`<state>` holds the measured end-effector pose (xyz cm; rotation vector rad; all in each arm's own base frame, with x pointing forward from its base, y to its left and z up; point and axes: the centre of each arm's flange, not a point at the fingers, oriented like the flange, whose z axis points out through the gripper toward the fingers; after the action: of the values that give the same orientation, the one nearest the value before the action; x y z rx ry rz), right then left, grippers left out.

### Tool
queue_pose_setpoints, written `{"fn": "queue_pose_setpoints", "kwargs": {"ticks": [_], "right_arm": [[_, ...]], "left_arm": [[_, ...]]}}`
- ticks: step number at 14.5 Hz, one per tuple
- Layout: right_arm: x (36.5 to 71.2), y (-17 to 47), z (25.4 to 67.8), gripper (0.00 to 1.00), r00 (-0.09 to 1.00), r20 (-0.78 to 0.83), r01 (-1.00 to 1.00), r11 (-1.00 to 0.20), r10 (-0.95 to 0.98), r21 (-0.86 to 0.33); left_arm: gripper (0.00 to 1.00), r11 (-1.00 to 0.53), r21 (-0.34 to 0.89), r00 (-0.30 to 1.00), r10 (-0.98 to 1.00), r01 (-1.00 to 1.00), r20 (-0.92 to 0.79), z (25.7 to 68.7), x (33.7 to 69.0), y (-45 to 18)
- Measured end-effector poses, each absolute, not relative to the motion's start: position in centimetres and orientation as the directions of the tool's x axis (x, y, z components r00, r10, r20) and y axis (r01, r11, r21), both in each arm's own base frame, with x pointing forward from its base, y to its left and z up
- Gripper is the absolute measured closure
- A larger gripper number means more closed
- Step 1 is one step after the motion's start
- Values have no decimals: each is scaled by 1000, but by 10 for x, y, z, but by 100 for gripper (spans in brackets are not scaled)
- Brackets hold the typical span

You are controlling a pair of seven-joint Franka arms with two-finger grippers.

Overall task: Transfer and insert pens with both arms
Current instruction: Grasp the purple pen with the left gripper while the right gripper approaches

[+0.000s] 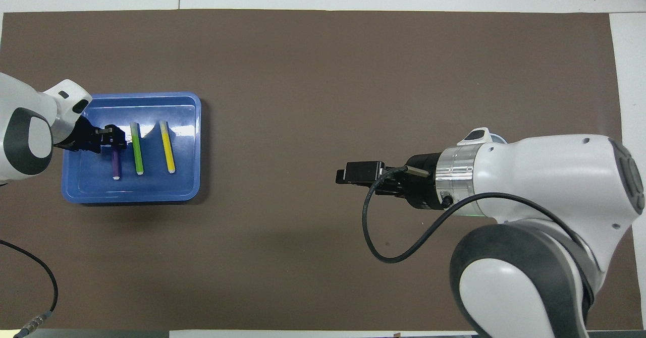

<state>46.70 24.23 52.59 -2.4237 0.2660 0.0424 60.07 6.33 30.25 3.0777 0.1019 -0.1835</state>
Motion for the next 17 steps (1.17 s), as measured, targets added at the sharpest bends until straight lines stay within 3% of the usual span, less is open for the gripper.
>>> {"fn": "queue_pose_setpoints", "kwargs": {"ticks": [2,3,5,6,8,17], "right_arm": [[462,253,525,0,976,-103,-211,-738,-191,-640],[461,255,525,0,976,-108,-215,-735,-191,-643],[461,256,525,0,974,-117,-224,-725,-195,-652],[461,256,525,0,973,-120,-227,-721,-197,-654],[461,257,526,0,967,-147,-252,-690,-209,-678],[461,259,529,0,952,-205,-305,-619,-230,-723]], "left_arm": [[44,-996,53,991,63,70,-122,302,601,63],[44,-996,53,990,63,70,-123,301,600,64],[63,-996,53,990,64,71,-124,300,600,64],[63,-996,53,990,64,71,-124,300,600,65],[83,-997,54,991,54,61,-123,301,600,66],[84,-997,57,990,47,55,-135,307,603,66]]}}
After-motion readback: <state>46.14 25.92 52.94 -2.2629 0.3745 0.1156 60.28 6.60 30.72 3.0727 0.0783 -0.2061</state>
